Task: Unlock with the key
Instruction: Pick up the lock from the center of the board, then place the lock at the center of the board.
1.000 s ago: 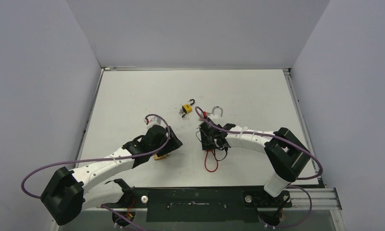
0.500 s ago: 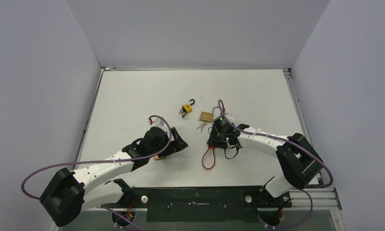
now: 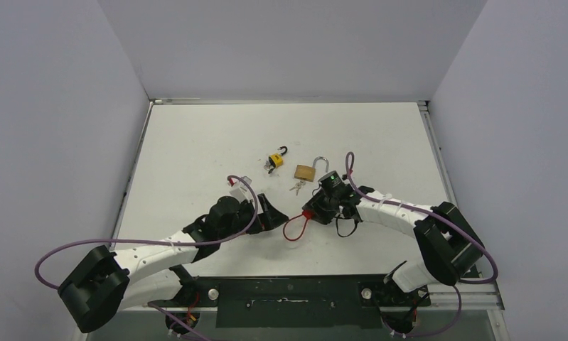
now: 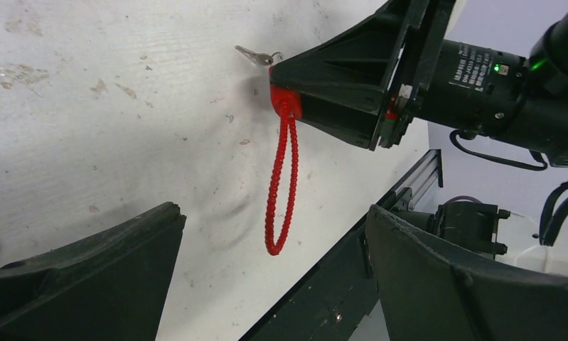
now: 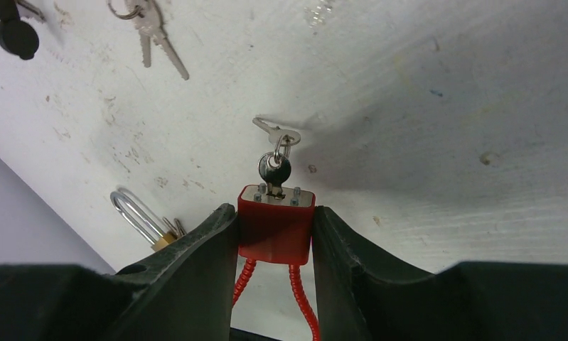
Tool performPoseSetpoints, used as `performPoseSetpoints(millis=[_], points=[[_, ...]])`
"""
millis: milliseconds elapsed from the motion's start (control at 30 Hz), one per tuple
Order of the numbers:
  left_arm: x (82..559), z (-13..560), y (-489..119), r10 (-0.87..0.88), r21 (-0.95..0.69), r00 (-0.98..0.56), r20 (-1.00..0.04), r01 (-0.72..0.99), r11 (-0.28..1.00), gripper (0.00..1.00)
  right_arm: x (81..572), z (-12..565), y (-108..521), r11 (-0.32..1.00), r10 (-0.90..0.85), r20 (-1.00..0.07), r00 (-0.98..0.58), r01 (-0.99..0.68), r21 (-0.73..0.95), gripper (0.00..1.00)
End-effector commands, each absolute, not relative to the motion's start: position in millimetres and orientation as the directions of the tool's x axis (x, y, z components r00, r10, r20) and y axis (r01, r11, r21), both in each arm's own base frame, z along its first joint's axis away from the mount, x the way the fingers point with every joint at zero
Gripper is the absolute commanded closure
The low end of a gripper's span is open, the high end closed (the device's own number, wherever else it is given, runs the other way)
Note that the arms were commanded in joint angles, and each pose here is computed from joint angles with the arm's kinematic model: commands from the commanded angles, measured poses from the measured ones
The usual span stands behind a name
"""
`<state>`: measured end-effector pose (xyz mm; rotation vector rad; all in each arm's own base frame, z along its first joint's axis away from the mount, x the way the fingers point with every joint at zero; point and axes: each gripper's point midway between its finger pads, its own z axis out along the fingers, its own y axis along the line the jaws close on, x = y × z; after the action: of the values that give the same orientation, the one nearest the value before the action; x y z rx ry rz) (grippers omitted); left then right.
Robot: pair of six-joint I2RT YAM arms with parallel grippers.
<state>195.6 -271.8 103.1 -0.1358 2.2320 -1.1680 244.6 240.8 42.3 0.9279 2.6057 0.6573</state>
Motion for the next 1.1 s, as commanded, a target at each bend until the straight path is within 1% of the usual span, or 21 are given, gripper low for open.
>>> performPoseSetpoints(millis=[0, 200, 267, 433, 533, 700, 833, 967, 1000, 1067], points=[[200.4, 121.8, -281.8, -0.420, -0.813, -0.768, -0.484, 0.218, 0.540, 0.03, 248.2, 57.0, 252.4, 0.507, 0.782, 0.023, -0.623, 0.656, 0.559, 0.84], [189.1, 110.4, -295.5, -0.425, -0.844, -0.792, -0.439, 0.201, 0.497, 0.03, 248.8, 57.5, 259.0, 0.398, 0.835, 0.124, -0.535, 0.745, 0.536, 0.86], [188.4, 111.5, -300.4, -0.435, -0.841, -0.777, -0.455, 0.216, 0.495, 0.03, 250.3, 58.8, 262.3, 0.358, 0.846, 0.159, -0.508, 0.764, 0.537, 0.86], [203.6, 114.2, -303.7, -0.493, -0.798, -0.684, -0.538, 0.224, 0.559, 0.03, 250.4, 61.5, 271.2, 0.296, 0.858, 0.225, -0.461, 0.802, 0.518, 0.85], [215.4, 119.2, -304.6, -0.546, -0.806, -0.636, -0.545, 0.218, 0.550, 0.03, 249.2, 64.3, 277.3, 0.289, 0.853, 0.246, -0.461, 0.808, 0.514, 0.85], [228.2, 111.8, -310.0, -0.588, -0.813, -0.603, -0.539, 0.193, 0.549, 0.03, 245.5, 71.0, 288.6, 0.278, 0.839, 0.280, -0.467, 0.810, 0.517, 0.84], [230.7, 114.0, -322.8, -0.588, -0.821, -0.603, -0.539, 0.222, 0.525, 0.10, 244.9, 72.5, 293.4, 0.278, 0.836, 0.286, -0.469, 0.810, 0.516, 0.84], [232.2, 106.8, -327.5, -0.591, -0.819, -0.605, -0.534, 0.195, 0.539, 0.16, 245.8, 73.6, 297.1, 0.276, 0.834, 0.291, -0.468, 0.812, 0.515, 0.86], [232.8, 106.0, -328.0, -0.594, -0.818, -0.602, -0.534, 0.190, 0.543, 0.19, 245.8, 73.9, 298.1, 0.275, 0.834, 0.293, -0.468, 0.812, 0.514, 0.86], [234.6, 104.1, -329.4, -0.594, -0.813, -0.599, -0.538, 0.181, 0.553, 0.29, 246.4, 75.4, 300.0, 0.274, 0.832, 0.297, -0.469, 0.812, 0.515, 0.86]])
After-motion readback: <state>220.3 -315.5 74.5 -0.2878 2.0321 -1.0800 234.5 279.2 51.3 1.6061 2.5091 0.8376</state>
